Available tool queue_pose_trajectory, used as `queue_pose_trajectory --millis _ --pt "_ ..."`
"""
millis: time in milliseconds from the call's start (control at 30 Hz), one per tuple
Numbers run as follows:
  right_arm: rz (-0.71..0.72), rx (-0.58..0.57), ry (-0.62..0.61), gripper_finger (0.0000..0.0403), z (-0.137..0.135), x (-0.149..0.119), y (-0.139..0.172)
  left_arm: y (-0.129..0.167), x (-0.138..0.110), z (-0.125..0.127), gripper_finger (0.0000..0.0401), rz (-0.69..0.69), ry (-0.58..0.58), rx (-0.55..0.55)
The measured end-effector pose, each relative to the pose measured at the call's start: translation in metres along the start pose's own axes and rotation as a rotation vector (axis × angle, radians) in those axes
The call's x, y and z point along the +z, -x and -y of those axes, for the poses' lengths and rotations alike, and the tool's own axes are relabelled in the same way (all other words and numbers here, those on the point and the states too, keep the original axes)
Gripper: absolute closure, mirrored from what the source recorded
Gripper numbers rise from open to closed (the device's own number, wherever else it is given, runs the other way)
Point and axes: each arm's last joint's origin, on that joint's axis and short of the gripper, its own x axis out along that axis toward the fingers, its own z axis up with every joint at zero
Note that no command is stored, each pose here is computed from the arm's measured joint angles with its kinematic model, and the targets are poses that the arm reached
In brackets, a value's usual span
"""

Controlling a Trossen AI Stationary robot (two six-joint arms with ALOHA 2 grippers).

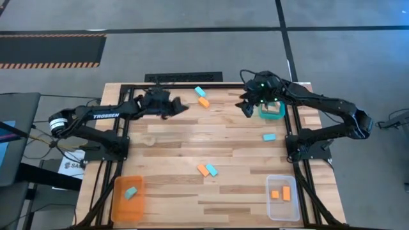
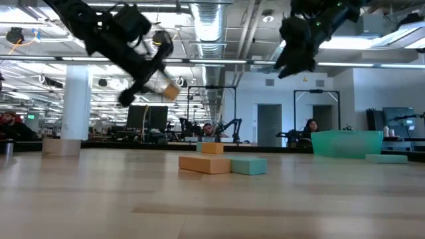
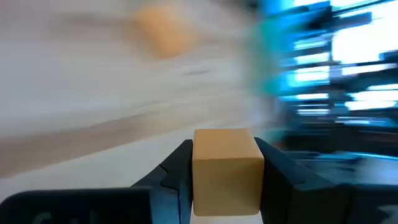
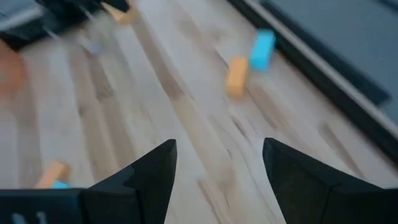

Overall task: Sort & place blocks by color
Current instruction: Put the yellow block into the transparent bin

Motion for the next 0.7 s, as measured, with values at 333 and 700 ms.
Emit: queue_pose_trajectory --millis 333,700 --pt "0.458 0.290 0.336 0.0140 -0.046 0.039 0.001 -0.009 0.015 0.049 0.0302 -0.044 0.115 -0.708" --pt "0.520 0.403 0.383 0.0140 -0.057 0.048 -0.040 -0.047 -0.004 0.078 0.0302 -0.180 0.088 -0.804"
